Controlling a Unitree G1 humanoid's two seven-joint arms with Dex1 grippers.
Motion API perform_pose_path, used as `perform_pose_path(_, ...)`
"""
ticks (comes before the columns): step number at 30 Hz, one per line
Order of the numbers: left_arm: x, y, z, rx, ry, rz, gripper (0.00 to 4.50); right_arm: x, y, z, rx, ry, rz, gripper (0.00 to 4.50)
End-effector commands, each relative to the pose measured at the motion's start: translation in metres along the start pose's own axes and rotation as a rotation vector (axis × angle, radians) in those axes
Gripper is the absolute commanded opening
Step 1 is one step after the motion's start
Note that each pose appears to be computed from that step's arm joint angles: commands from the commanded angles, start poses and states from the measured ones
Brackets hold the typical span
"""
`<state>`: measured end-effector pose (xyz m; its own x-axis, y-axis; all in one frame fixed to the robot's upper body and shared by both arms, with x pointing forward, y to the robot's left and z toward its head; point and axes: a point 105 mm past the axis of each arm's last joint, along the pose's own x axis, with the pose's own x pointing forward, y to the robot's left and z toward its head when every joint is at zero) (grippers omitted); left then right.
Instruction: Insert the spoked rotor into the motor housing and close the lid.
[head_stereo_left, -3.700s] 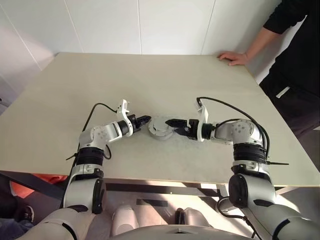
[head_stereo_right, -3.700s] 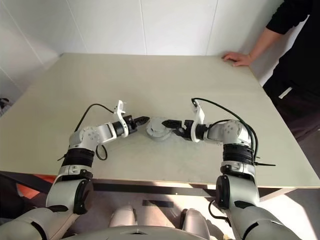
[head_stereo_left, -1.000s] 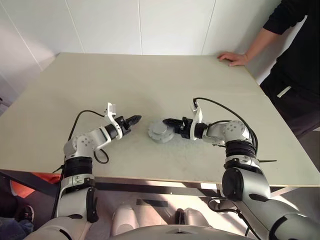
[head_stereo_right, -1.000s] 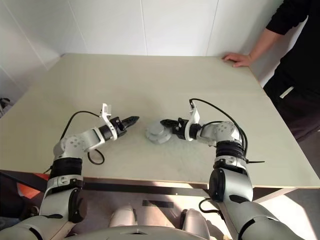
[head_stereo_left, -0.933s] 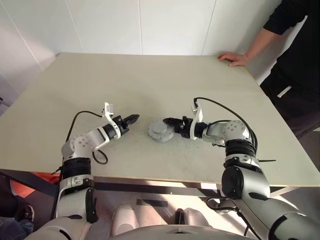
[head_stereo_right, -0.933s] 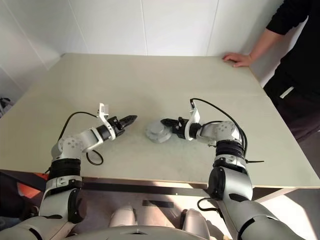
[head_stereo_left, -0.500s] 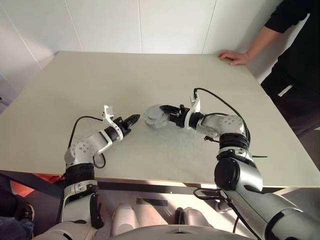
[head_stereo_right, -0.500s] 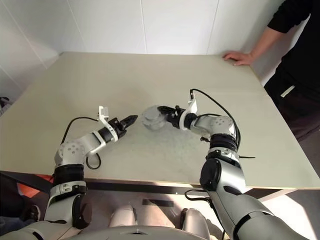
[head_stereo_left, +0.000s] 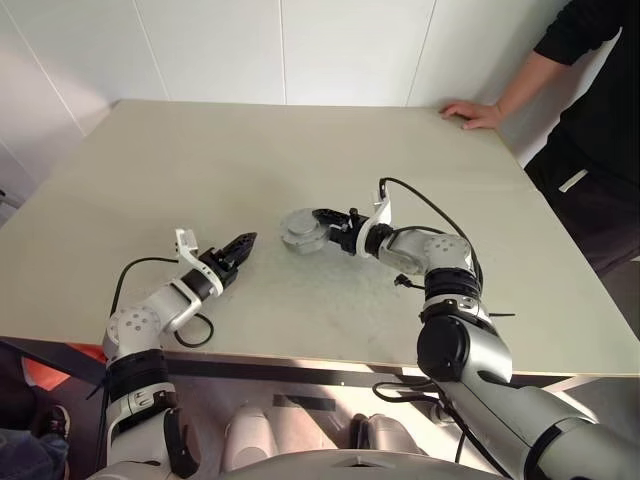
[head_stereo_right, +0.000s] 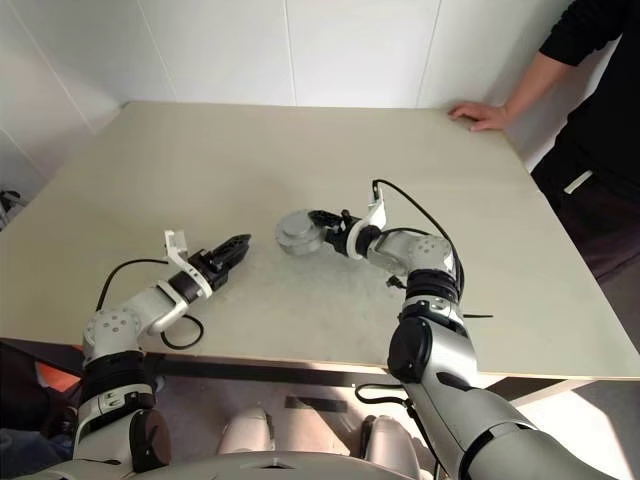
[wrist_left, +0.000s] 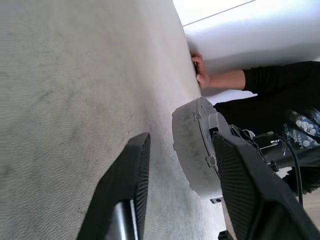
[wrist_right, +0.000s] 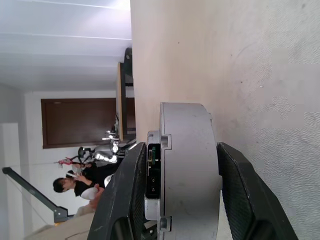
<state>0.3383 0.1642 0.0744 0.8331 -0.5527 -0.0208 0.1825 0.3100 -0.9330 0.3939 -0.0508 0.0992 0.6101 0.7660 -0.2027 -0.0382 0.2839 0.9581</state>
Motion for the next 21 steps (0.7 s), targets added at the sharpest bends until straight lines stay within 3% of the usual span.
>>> perform_pose_path(1, 0.003, -0.018, 0.005, -0.048, -0.02, -0.084, 3.7, 0.001, 0.04, 0.012, -0.025, -0.021, 0.133, 2.06)
perform_pose_path(2, 0.003, -0.021, 0.004, -0.078, -0.014, -0.112, 4.0, 0.001, 0.041, 0.011, -0.027, -0.018, 0.135, 2.06)
perform_pose_path(11, 0.011, -0.038, 0.0, -0.22, -0.007, -0.22, 4.0, 0.001, 0.052, 0.0, -0.042, 0.035, 0.172, 2.06)
perform_pose_path(21, 0.027, -0.05, -0.011, -0.252, 0.054, -0.264, 4.0, -0.001, 0.075, -0.007, -0.073, 0.071, 0.246, 2.06)
